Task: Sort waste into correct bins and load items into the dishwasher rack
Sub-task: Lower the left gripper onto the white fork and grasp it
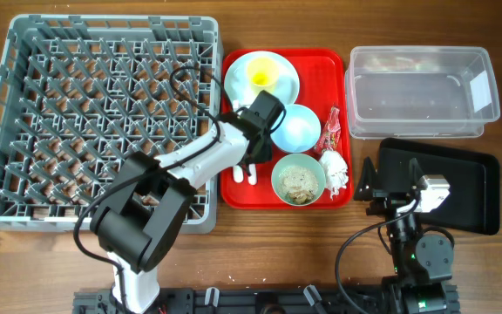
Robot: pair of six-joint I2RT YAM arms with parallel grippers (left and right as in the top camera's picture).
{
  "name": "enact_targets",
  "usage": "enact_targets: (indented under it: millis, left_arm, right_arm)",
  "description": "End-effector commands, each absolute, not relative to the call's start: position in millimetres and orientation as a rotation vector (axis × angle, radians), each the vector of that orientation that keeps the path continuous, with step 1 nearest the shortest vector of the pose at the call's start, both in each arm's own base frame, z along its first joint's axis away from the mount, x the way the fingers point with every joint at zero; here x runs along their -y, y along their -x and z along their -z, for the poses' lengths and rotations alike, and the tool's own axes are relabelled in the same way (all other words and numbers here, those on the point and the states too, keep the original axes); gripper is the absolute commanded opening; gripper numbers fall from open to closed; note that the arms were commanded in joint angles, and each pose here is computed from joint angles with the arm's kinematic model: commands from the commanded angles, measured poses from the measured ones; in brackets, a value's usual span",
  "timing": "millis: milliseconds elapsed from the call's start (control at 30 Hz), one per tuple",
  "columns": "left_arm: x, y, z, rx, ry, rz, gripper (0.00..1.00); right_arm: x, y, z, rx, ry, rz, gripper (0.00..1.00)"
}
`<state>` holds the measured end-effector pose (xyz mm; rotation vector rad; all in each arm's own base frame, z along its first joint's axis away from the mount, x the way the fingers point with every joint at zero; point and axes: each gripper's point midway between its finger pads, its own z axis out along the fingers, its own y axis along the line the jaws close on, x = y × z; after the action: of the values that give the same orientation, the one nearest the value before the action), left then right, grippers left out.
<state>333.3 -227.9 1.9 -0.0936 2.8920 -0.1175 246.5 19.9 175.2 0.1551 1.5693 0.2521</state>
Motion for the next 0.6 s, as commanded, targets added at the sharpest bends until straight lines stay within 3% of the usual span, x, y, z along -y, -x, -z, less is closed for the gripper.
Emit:
enact_targets:
  millis: [0,33,133,300,400,433,533,567]
  left_arm:
    - [213.8,-314.7,22.4,-2.94,0.12,0.056,0.21]
    - [214.2,-315.2,22.0,-2.938,0.12,0.058,0.04]
    - [225.1,-331.1,0.0,-2.881,0.118,0.12,0.04]
    - [241.8,-356.6,-137.4,-2.635,0.102,0.34,0.04]
    - [231.6,-352.8,-175.9,-2.558,0.099,0.379,0.04]
    - [228.2,-348.1,-172.7,-2.581,0.113,0.365,0.05]
    - [224.5,-342.4,-132.9,-2.684,0.193,0.296,0.26]
    - [224.1,-341.9,-114.9,-2.724,0.219,0.263,0.27]
  right_arm:
    - [-22.4,-246.1,-177.0,-1.563,-0.138,-0.257,1.0]
    - [-22.4,-246.1,-177.0,-1.563,-0.138,-0.257,1.0]
    - [-22.4,-246.1,-177.0,-1.563,-0.138,-0.257,1.0]
    - [-22.4,-246.1,-177.0,-1.563,-0.138,-0.257,1.0]
    - [-22.4,-246.1,-177.0,-1.563,-0.138,-0.257,1.0]
    - [-22.4,-246.1,-177.0,-1.563,-0.138,-0.257,0.99]
    - [-22.4,-246.1,-176.8,-1.563,-0.138,-0.257,1.0]
    - [-22.4,-246.1,-177.0,-1.563,-0.139,-0.257,1.0]
